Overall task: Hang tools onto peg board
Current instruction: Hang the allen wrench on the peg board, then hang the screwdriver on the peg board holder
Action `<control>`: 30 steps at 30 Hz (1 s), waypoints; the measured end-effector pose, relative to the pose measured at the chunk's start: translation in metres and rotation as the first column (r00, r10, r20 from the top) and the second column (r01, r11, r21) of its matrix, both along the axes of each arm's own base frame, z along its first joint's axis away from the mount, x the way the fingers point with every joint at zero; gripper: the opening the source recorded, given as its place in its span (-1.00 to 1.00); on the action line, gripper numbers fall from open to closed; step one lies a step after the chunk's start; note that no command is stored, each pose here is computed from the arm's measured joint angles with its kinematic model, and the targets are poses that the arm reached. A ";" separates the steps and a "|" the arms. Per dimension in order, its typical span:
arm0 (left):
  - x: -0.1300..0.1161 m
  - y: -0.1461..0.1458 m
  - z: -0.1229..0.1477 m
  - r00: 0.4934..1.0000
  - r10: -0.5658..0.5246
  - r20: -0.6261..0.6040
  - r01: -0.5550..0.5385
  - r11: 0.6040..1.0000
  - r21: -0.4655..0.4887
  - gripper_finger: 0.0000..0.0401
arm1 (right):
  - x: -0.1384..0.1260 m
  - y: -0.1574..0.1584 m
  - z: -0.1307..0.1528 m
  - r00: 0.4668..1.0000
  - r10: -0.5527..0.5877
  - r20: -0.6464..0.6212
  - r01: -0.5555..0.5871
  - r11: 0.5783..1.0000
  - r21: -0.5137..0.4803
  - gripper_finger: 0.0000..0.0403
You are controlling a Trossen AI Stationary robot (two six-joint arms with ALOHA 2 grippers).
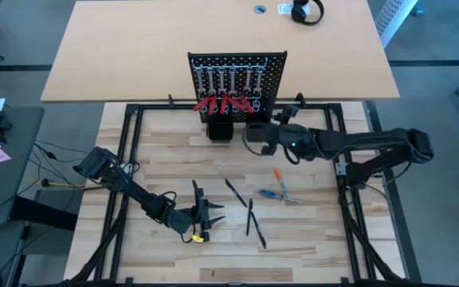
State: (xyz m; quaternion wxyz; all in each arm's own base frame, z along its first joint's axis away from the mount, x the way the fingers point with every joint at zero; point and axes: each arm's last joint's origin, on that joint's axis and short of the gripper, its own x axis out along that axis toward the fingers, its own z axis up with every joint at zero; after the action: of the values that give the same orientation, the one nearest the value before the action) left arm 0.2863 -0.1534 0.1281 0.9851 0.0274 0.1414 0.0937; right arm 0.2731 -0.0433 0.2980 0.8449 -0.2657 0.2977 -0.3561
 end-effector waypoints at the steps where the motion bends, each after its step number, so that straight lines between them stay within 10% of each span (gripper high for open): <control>1: 0.000 0.000 0.000 1.000 0.000 0.000 0.000 1.000 0.000 -0.25 | 0.002 -0.003 0.000 1.000 -0.017 0.026 0.017 1.000 0.007 -0.11; 9: 0.000 0.000 0.000 1.000 0.001 0.000 -0.001 1.000 0.002 -0.25 | 0.016 -0.039 -0.007 0.969 -0.131 0.210 0.116 0.990 0.082 -0.94; 24: 0.000 0.000 0.000 1.000 -0.001 -0.002 0.001 1.000 0.006 -0.25 | 0.047 -0.014 -0.033 0.988 0.072 0.140 -0.082 0.994 0.066 -0.93; 30: 0.000 0.000 0.000 1.000 -0.001 -0.002 0.001 1.000 0.005 -0.25 | 0.039 -0.008 -0.018 0.979 -0.032 0.203 0.026 0.999 0.033 -0.93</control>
State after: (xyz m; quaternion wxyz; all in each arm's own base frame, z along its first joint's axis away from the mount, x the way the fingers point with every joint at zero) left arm 0.2863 -0.1533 0.1280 0.9849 0.0299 0.1421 0.0938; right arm 0.3117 -0.0515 0.2798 0.8695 -0.2108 0.2188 -0.3894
